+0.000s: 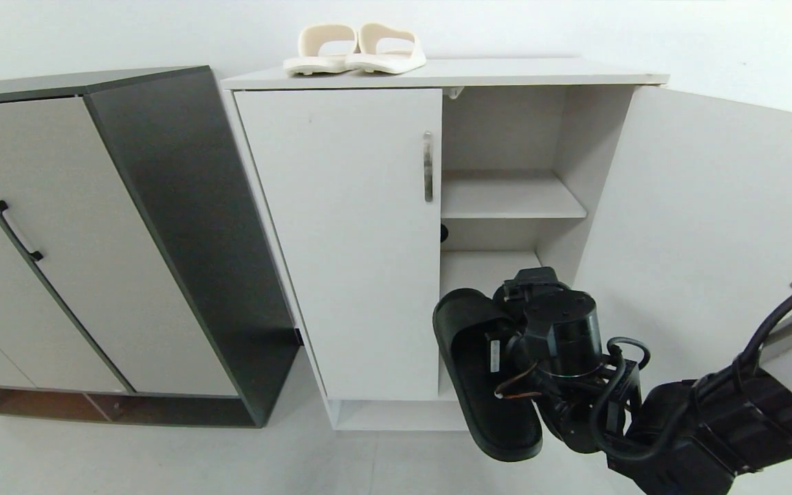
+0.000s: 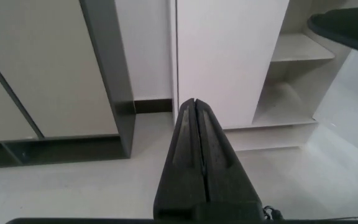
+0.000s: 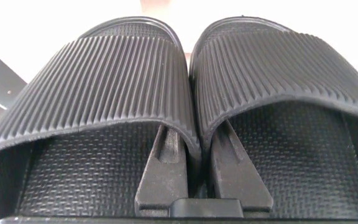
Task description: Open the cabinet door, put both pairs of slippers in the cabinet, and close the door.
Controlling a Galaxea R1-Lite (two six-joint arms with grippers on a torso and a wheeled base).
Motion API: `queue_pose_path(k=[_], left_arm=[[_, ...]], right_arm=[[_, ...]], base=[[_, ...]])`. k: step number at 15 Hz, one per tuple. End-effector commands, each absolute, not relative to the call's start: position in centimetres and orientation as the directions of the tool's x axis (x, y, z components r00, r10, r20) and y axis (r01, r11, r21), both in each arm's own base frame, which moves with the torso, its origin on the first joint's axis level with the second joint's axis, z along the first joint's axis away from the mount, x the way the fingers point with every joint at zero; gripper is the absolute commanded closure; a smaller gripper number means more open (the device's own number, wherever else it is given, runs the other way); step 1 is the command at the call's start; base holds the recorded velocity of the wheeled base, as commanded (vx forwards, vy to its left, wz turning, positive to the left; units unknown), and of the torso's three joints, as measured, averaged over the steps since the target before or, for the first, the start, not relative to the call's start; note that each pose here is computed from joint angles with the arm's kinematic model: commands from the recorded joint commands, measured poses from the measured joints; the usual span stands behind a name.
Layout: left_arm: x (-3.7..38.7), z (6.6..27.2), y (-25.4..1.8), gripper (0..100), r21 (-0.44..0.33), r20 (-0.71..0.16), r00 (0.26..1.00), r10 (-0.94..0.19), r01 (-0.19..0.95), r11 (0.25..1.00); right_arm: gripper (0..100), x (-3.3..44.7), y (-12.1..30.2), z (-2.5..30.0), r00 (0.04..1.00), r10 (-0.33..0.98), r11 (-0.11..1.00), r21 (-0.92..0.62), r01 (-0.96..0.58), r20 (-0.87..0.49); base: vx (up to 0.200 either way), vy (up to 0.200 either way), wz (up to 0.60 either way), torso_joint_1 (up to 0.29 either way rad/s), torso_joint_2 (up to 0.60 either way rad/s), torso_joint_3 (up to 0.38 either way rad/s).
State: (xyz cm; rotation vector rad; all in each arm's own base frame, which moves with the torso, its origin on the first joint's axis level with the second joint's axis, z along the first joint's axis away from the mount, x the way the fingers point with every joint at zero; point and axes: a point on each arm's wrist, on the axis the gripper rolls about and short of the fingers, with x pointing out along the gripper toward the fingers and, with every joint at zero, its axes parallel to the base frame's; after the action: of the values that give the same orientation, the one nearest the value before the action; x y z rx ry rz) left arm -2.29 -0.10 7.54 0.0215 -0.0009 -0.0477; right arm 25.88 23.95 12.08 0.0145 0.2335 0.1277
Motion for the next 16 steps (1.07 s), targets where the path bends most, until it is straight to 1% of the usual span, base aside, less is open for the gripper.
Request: queue_pose_path(k=[1, 3, 6, 7, 11, 16], left_arm=[[-2.3, 7.6, -0.1, 100, 0.021, -0.002, 0.999, -0.046, 0.046, 0.999], [-2.3, 7.6, -0.1, 100, 0.02, -0.002, 0.999, -0.046, 0.046, 0.999], [-2.3, 7.6, -0.1, 100, 0.021, -0.002, 0.999, -0.046, 0.046, 0.999], [-2.3, 7.6, -0.1, 100, 0.023, -0.002, 0.999, -0.046, 0.046, 0.999], [-2.3, 7.6, -0.1, 100, 0.021, -0.002, 0.999, -0.044, 0.044, 0.999], [-2.3, 7.6, -0.1, 100, 0.015, -0.002, 0.999, -0.043, 0.043, 0.999]], right_arm=[[100, 25.9, 24.0, 12.0, 0.964, 0.129, 0.992, 0.03, -0.125, -0.231], [100, 25.9, 24.0, 11.7, 0.963, 0.127, 0.992, 0.025, -0.125, -0.238], [100, 26.2, 24.7, 10.4, 0.957, 0.129, 0.991, 0.019, -0.129, -0.261], [100, 26.4, 25.7, 9.7, 0.953, 0.141, 0.99, 0.038, -0.136, -0.268], [100, 28.5, 28.6, 7.7, 0.961, 0.109, 0.994, 0.035, -0.104, -0.254], [100, 30.3, 28.6, 6.6, 0.964, 0.073, 0.997, 0.009, -0.074, -0.255]], base=[[0.0, -0.2, 0.0, 0.017, 0.0, -0.002], [0.0, -0.2, 0.0, 0.0, 0.0, 0.002], [0.0, 0.0, 0.0, 0.0, 0.0, 0.0], [0.0, 0.0, 0.0, 0.0, 0.0, 0.0], [0.0, 0.0, 0.0, 0.0, 0.0, 0.0], [0.0, 0.0, 0.0, 0.0, 0.0, 0.0]])
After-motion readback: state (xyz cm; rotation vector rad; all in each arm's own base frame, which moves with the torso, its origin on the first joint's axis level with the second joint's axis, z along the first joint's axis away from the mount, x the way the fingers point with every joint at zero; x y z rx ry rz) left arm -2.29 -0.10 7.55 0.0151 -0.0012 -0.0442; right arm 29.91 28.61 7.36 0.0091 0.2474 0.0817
